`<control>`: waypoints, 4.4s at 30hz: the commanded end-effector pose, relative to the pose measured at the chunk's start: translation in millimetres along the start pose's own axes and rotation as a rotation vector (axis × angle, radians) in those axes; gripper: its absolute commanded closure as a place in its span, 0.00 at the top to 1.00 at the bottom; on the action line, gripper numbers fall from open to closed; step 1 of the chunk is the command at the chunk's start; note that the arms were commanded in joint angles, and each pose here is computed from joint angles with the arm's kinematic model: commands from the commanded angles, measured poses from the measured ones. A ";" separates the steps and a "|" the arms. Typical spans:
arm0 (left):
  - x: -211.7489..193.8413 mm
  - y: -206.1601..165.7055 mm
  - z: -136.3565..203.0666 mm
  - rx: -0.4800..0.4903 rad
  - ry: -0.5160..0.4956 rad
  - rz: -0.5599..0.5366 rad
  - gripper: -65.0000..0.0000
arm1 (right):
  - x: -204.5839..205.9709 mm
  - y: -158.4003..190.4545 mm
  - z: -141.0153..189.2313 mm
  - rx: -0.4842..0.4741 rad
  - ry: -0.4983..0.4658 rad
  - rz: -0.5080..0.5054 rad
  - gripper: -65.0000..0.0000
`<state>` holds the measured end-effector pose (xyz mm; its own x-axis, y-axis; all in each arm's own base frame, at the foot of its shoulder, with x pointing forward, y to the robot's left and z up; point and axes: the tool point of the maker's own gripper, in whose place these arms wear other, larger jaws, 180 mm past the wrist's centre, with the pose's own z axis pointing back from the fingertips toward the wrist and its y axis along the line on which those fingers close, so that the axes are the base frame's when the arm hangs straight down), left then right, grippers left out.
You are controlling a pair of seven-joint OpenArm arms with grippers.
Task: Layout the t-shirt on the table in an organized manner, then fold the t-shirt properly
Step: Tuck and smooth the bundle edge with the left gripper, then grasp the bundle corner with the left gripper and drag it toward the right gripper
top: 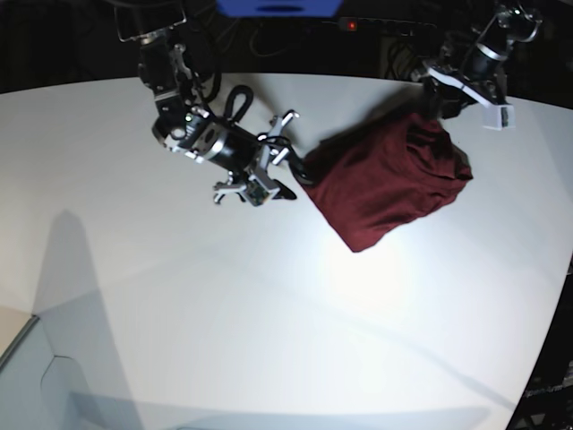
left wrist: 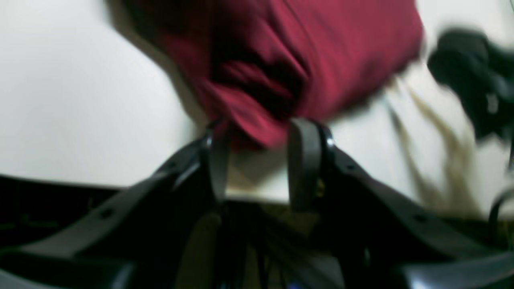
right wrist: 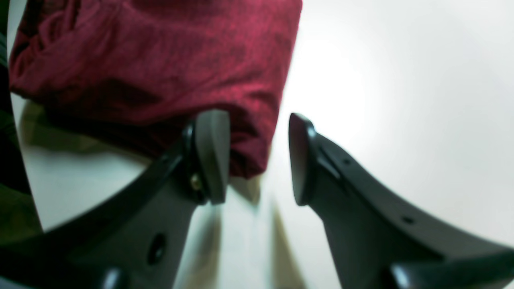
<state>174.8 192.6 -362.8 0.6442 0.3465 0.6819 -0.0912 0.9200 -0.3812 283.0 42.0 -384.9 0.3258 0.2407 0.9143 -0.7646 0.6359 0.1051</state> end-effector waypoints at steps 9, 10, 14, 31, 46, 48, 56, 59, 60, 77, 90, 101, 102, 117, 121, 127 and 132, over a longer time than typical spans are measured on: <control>11.7 15.0 -4.0 0.017 -0.064 0.060 0.37 | 20.1 0.7 -1.5 0.008 -0.067 0.004 0.38; 9.7 16.0 -6.9 0.014 -0.060 0.072 0.37 | 20.4 1.8 -2.5 0.009 -0.068 0.000 0.38; 3.9 18.6 -18.0 0.003 -0.049 0.112 0.37 | 18.9 2.9 -2.0 0.010 -0.067 -0.003 0.38; -14.6 20.9 -20.7 0.002 -0.006 0.151 0.02 | 16.5 2.7 -1.5 0.010 -0.061 -0.004 0.38; -44.3 1.8 -4.5 -0.024 0.081 0.118 0.00 | 17.3 3.1 -2.3 0.011 -0.063 -0.006 0.38; -52.0 1.2 -8.7 -0.036 0.099 0.143 0.00 | 17.9 3.0 -2.2 0.010 -0.064 -0.005 0.38; -84.8 -16.7 -22.7 -0.098 0.187 0.184 0.00 | 18.4 3.3 -1.9 0.010 -0.066 -0.004 0.38; -86.0 -19.6 -22.7 -0.106 0.197 0.179 0.01 | 18.4 3.9 -2.1 0.012 -0.066 -0.004 0.38; -84.4 -20.0 -22.4 -0.106 0.195 0.174 0.01 | 18.4 3.9 -2.1 0.012 -0.066 -0.004 0.38; -61.4 -24.1 7.7 -0.081 0.143 0.079 0.70 | 19.4 2.4 -1.7 0.008 -0.068 -0.003 0.38; -17.5 0.9 15.3 0.006 0.020 0.041 0.70 | 29.7 -1.7 0.8 -0.003 -0.090 0.016 0.38; 0.1 4.8 4.8 -0.002 -0.020 0.030 0.84 | 28.0 -9.5 4.4 -0.021 -0.086 0.017 0.47; -2.8 6.2 3.7 -0.002 -0.015 0.039 0.86 | 28.1 -12.8 5.6 -0.031 -0.088 0.013 0.47; -30.3 16.3 -21.4 -0.023 0.047 0.147 0.96 | 27.1 -35.2 15.1 -0.093 -0.089 -0.002 0.47; -21.5 16.7 -19.6 -0.018 0.023 0.133 0.96 | 27.1 -35.2 15.1 -0.093 -0.089 -0.002 0.47; 2.1 19.2 -31.5 -0.031 -0.012 0.100 0.96 | 25.7 -34.8 15.1 -0.093 -0.086 -0.005 0.47; 3.7 18.0 -54.5 -0.063 -0.009 0.149 0.96 | 23.9 -34.1 15.2 -0.092 -0.083 -0.008 0.47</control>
<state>210.9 198.1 -408.5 0.6357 0.4876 0.5985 -0.1537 0.8397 -0.5208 301.1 11.5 -377.4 0.3260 0.2167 0.9202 -0.7023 0.7071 0.0823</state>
